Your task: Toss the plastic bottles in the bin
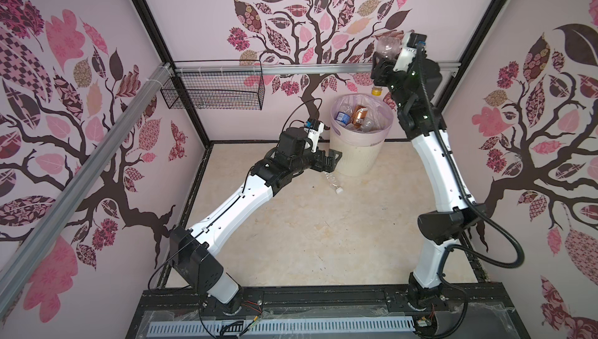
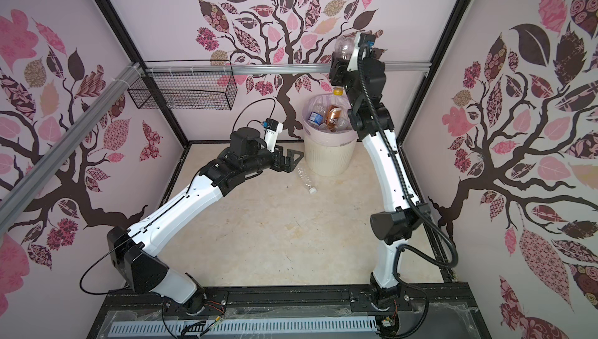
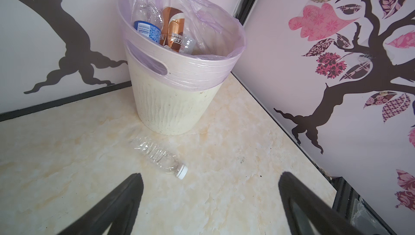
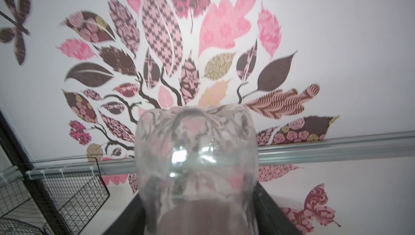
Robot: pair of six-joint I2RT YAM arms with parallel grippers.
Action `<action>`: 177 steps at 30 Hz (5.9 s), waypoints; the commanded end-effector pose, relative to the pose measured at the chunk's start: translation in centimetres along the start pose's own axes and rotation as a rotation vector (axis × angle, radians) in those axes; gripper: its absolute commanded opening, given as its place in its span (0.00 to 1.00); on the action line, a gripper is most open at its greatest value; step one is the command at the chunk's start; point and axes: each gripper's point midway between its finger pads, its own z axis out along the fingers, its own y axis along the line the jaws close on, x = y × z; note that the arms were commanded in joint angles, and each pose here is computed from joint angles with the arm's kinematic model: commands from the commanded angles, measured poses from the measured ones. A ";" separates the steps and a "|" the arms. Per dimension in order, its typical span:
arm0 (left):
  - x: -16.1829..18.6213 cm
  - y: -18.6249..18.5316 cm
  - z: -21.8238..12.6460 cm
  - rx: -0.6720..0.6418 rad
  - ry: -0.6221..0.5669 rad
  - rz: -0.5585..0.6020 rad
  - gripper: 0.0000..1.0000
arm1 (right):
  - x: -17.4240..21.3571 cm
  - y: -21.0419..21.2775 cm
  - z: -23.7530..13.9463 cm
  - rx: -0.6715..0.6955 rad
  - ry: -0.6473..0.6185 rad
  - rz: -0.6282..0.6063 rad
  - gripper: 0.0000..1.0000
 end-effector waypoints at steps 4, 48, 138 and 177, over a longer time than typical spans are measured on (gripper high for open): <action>0.9 0.3 0.3 0.003 0.013 0.011 0.98 | 9.8 -4.1 4.3 0.130 0.222 -0.036 0.99; 10.4 10.0 -0.8 -0.132 0.164 -0.491 0.98 | 41.2 -2.9 -19.1 0.045 0.808 -0.026 0.93; -1.5 6.3 -3.8 -0.011 -0.095 -0.267 0.98 | 11.9 -3.5 3.0 0.203 0.301 -0.198 0.80; 7.2 32.5 -20.2 -1.125 -0.250 -0.055 0.98 | 23.2 -17.2 -18.9 0.666 0.421 -0.292 1.00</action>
